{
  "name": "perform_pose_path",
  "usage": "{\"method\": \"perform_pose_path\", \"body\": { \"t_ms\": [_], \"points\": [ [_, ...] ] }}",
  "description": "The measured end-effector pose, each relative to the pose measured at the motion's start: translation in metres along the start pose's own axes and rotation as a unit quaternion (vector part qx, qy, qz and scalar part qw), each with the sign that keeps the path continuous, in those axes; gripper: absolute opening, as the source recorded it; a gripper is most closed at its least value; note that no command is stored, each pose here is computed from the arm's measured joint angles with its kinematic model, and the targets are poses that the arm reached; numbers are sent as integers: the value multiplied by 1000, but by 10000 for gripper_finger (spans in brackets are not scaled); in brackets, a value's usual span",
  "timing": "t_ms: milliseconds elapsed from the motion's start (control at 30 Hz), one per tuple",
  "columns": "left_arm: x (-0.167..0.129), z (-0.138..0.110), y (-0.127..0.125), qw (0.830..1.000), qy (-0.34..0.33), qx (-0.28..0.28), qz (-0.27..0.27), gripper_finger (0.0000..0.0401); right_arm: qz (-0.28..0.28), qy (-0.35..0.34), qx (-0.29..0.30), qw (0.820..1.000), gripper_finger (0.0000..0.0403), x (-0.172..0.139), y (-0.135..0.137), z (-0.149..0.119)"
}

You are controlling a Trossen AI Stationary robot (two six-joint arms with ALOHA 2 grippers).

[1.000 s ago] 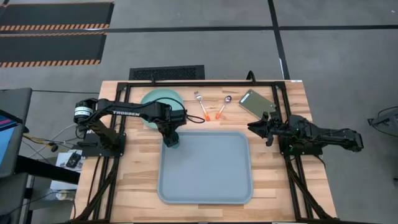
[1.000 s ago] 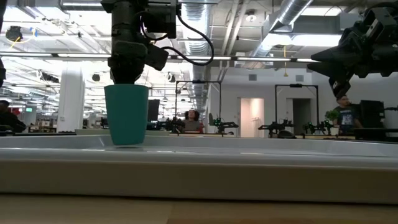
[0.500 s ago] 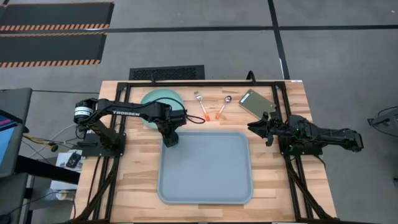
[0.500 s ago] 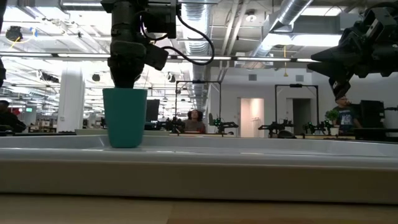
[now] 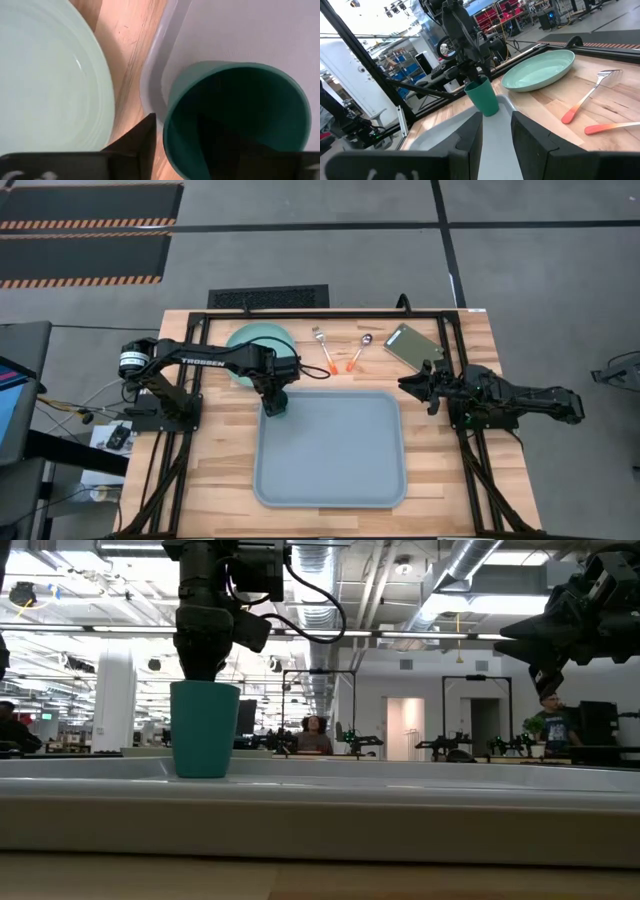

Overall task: Pick and place plate/cup/fork/spoon on tray
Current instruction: Put the green plate on the gray tray to the bottom of the green cup

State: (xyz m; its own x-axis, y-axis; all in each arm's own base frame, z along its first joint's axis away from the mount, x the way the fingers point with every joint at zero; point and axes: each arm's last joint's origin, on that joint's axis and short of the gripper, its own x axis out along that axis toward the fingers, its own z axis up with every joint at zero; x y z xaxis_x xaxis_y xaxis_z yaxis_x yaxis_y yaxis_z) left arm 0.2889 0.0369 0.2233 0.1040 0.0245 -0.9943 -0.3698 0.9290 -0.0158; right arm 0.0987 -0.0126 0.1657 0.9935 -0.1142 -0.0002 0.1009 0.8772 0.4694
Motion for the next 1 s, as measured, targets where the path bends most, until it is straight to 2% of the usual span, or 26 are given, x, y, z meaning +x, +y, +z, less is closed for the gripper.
{"method": "perform_pose_path", "body": {
  "t_ms": [367,800,1000],
  "points": [
    [-3,1,0,1000,-3,-1,-1,149,0,0,0,1000,129,0,0,0],
    [-33,17,-4,999,-48,-11,-19,149,0,0,0,1000,129,0,0,0],
    [-43,18,-5,998,-45,-24,-22,149,0,0,0,1000,129,0,0,0]
  ]
}}
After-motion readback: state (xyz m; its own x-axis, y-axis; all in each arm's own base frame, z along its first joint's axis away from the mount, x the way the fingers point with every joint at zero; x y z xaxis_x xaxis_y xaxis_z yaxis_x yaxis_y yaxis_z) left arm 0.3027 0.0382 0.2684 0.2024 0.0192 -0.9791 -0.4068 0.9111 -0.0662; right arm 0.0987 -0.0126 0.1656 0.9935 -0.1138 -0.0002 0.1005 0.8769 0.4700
